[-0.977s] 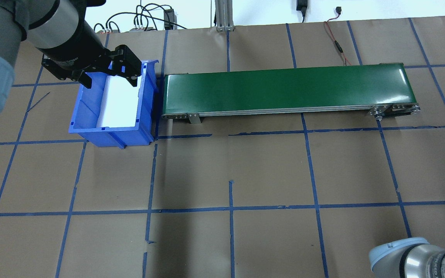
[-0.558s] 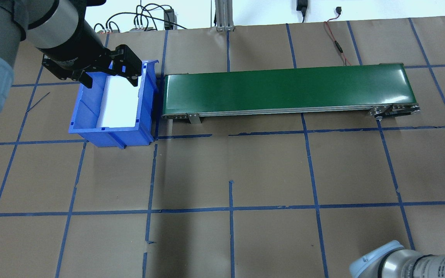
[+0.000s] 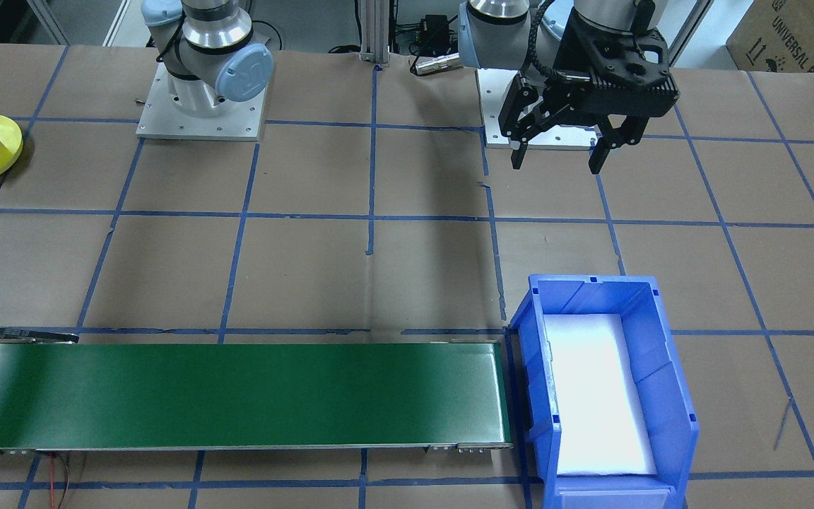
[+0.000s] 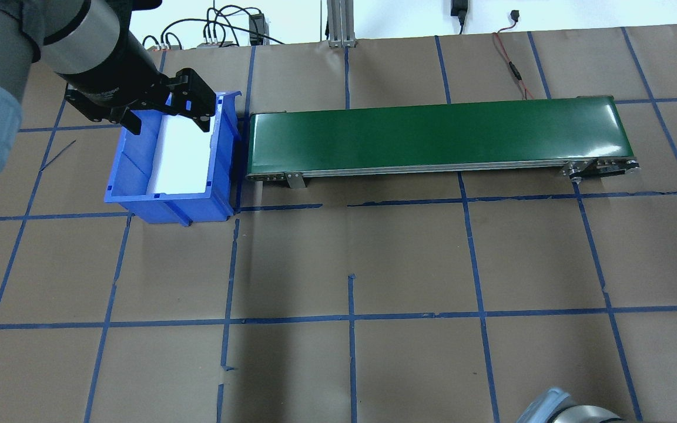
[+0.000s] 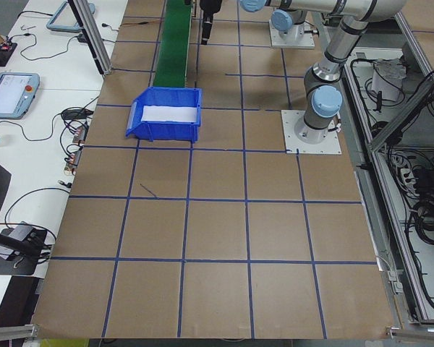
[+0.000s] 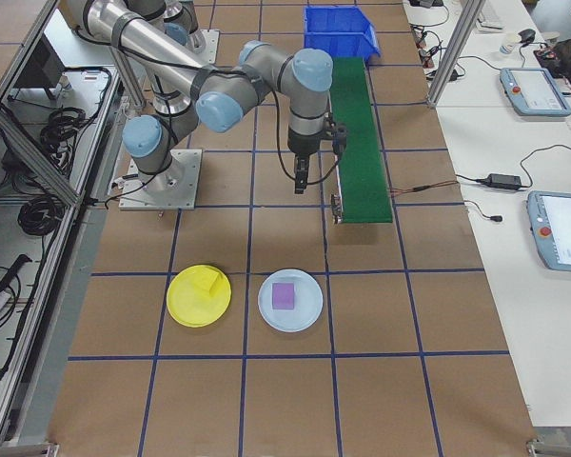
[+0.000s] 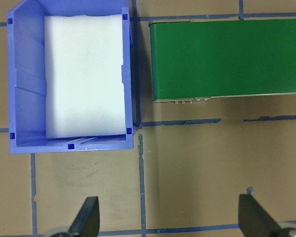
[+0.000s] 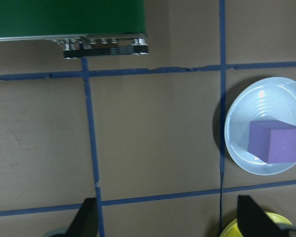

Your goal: Move block left to right into plate

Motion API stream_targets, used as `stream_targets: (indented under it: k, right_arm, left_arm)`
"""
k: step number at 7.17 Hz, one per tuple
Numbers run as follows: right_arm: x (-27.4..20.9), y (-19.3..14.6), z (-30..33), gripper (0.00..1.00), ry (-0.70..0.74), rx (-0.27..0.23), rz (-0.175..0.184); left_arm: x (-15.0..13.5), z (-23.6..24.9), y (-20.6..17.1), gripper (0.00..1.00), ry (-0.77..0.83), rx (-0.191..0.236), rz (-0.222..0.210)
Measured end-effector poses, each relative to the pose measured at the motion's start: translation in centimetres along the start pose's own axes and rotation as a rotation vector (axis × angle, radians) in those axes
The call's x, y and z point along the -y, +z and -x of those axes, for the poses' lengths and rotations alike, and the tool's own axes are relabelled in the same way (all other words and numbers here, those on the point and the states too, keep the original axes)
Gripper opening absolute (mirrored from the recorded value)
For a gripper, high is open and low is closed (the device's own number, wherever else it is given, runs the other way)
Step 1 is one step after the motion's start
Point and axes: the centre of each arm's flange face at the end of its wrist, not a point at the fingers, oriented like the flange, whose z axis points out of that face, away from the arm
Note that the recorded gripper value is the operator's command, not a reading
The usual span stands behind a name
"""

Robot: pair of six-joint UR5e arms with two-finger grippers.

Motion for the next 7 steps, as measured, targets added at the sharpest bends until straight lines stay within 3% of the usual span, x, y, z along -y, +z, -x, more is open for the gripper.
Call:
stream_targets:
  k: [2, 5, 6, 7]
  right_arm:
    - [1.1, -2.7, 8.1, 1.00, -0.054, 0.008, 0.011]
    - [0.9, -7.7, 22.0, 1.00, -0.079, 0.070, -0.080]
    - [1.5, -8.8, 25.3, 1.00, -0.067, 0.084, -0.090]
    - [2.8, -9.8, 27.3, 1.00, -0.071, 0.090, -0.076]
  left_arm:
    - [0.1, 0.0, -0.2, 1.00, -0.001, -0.001, -0.004]
    - [0.1, 0.0, -0.2, 1.00, 0.005, -0.001, -0.005]
    - [0.1, 0.0, -0.2, 1.00, 0.005, 0.000, -0.005]
    - [0.1, 0.0, -0.3, 1.00, 0.005, 0.000, -0.006]
